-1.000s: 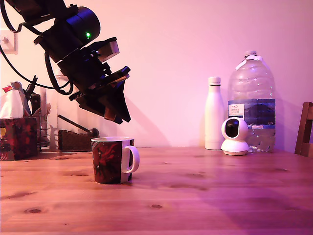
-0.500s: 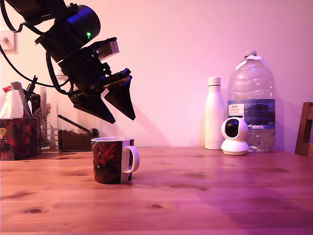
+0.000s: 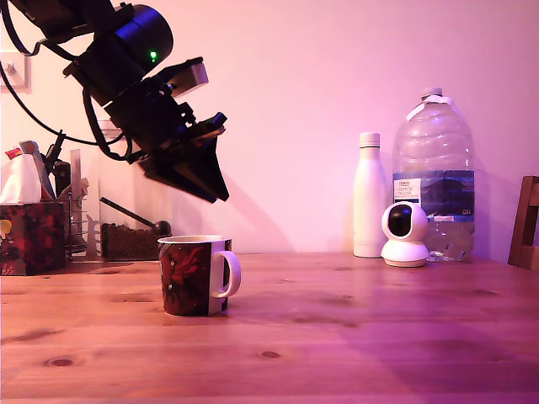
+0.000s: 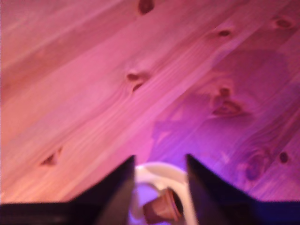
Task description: Pick up the coffee capsules from the table one by one and drop them inside the nearest coffee cup
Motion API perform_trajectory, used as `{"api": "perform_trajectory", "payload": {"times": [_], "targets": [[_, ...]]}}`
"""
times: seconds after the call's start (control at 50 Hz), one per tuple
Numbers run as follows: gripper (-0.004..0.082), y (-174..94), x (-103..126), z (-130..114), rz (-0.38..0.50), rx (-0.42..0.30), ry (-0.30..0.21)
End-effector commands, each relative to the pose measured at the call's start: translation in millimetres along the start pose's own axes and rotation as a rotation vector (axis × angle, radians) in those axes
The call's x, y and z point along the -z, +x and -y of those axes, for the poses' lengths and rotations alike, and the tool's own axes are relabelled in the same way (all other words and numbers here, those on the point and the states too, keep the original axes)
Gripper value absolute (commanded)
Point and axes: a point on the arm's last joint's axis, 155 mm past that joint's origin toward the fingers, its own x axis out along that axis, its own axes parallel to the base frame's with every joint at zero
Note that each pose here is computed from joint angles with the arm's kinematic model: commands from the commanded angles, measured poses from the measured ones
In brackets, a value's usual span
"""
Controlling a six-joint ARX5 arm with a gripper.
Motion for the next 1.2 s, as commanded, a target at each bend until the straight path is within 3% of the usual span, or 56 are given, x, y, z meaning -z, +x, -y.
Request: {"api": "perform_trajectory", "payload": {"times": [0.0, 0.16, 0.32, 0.76, 1.18], "targets": [[-0.0020, 1, -2, 2, 0.009, 0.003, 0.013], [-0.0020, -21, -16, 2, 0.082, -0.016, 0.031], [-0.0020, -47, -10, -6, 0.137, -0.076, 0.025], [-0.0020, -120, 19, -31, 0.299, -0.203, -0.136], [-0.0020, -169, 54, -29, 0.384, -0.323, -0.206]]}}
